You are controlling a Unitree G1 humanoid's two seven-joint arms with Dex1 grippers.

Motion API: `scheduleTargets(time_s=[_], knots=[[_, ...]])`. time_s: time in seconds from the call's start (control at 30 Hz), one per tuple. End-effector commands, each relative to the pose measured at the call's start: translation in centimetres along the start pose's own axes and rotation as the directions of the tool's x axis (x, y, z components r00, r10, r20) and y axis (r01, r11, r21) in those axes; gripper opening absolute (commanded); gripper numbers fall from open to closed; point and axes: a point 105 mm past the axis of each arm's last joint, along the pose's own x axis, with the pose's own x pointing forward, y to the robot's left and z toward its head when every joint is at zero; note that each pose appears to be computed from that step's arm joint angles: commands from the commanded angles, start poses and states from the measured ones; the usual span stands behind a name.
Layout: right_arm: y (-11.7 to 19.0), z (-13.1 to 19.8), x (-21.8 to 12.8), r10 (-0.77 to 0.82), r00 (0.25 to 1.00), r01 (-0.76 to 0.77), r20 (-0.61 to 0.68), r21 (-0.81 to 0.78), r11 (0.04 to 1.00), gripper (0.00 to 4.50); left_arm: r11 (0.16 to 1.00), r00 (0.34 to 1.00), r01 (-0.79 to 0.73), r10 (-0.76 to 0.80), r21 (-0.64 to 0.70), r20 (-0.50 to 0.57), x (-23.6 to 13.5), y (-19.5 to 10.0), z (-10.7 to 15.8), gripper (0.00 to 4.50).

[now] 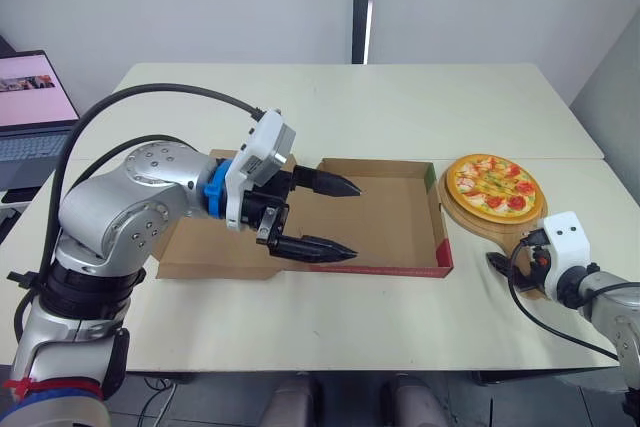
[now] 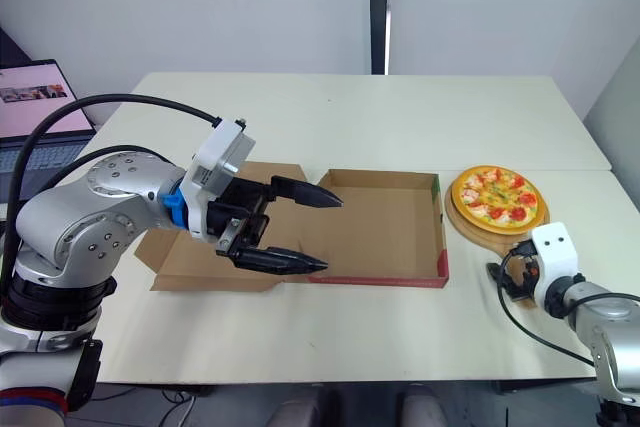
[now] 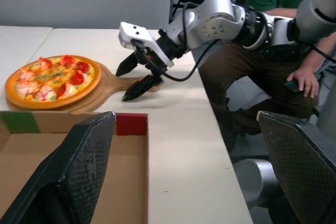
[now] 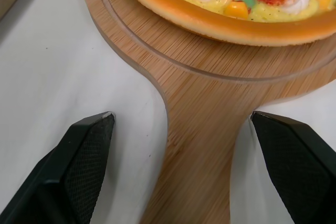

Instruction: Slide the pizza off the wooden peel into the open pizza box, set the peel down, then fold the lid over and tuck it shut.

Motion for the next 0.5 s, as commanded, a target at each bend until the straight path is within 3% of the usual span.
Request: scheduleTargets(time_s=[0.03, 0.3, 0.5], knots=[[-0.6, -0.2, 0.2, -0.028, 0.999, 0.028, -0.016, 0.002, 1.0, 4.08, 0.997, 0.996, -0.074, 0.075, 0.023, -0.046, -0.5, 0.7, -0.2, 4.5], [-1.1, -0.7, 0.4, -0.046, 0.999, 0.047, -0.023, 0.019, 0.999, 1.68, 0.978, 0.977, -0.206, 0.206, 0.01, -0.055, -0.9, 1.9, -0.3, 4.5], [-1.4, -0.8, 0.2, -0.065, 0.998, 0.066, -0.014, 0.042, 0.997, 1.62, 0.956, 0.955, -0.292, 0.292, 0.003, -0.053, -1.4, 2.5, -0.2, 4.5]])
